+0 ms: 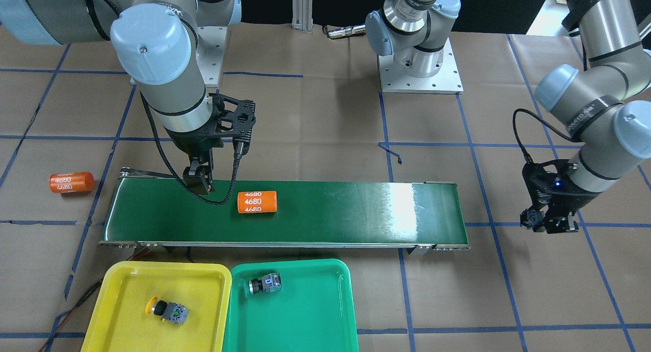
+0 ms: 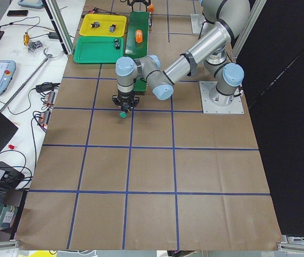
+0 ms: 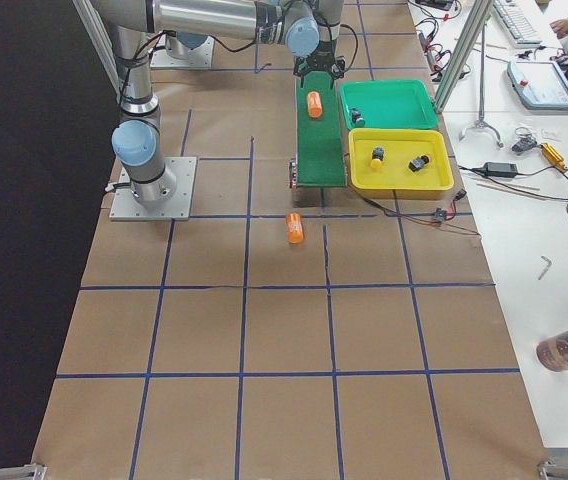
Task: Sort buttons by color to trays
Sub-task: 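Carry the green-capped button onto the belt with left gripper and release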
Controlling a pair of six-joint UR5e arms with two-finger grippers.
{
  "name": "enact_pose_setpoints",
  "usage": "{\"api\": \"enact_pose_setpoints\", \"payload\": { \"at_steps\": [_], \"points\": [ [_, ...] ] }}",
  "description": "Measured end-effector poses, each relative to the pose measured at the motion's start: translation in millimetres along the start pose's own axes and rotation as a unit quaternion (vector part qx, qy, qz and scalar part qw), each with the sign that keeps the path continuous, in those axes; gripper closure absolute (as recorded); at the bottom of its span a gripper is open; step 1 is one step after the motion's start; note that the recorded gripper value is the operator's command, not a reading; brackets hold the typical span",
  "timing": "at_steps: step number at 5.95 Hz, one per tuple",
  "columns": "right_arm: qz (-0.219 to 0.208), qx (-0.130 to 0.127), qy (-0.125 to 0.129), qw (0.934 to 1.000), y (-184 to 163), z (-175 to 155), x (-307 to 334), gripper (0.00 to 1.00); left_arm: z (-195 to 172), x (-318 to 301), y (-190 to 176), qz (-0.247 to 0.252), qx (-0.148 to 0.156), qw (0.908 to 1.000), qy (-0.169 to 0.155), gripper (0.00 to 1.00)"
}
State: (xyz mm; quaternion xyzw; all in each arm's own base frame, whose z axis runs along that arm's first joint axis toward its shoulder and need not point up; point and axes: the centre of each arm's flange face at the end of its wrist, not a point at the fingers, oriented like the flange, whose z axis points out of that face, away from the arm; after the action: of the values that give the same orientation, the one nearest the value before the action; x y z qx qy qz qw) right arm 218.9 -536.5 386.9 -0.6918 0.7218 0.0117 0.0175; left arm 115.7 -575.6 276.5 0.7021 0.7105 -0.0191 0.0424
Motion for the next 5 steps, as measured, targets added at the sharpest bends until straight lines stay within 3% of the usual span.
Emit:
{"api": "enact_pose_setpoints", "payload": {
  "at_steps": [2,4,5],
  "points": [
    [0.001,0.001,0.0,1.0,-0.1,0.0,0.0,0.0,-15.1,0.2,-92.9,-0.019,0.014,0.9997,-0.006,0.99],
    [0.001,0.001,0.0,1.0,-0.1,0.0,0.0,0.0,1.2,20.1,-159.0,-0.029,0.022,0.9992,0.017,0.94],
    [0.0,0.001,0.0,1.0,-0.1,0.0,0.0,0.0,12.0,28.6,-174.3,-0.031,0.024,0.9988,0.028,0.24]
  ]
}}
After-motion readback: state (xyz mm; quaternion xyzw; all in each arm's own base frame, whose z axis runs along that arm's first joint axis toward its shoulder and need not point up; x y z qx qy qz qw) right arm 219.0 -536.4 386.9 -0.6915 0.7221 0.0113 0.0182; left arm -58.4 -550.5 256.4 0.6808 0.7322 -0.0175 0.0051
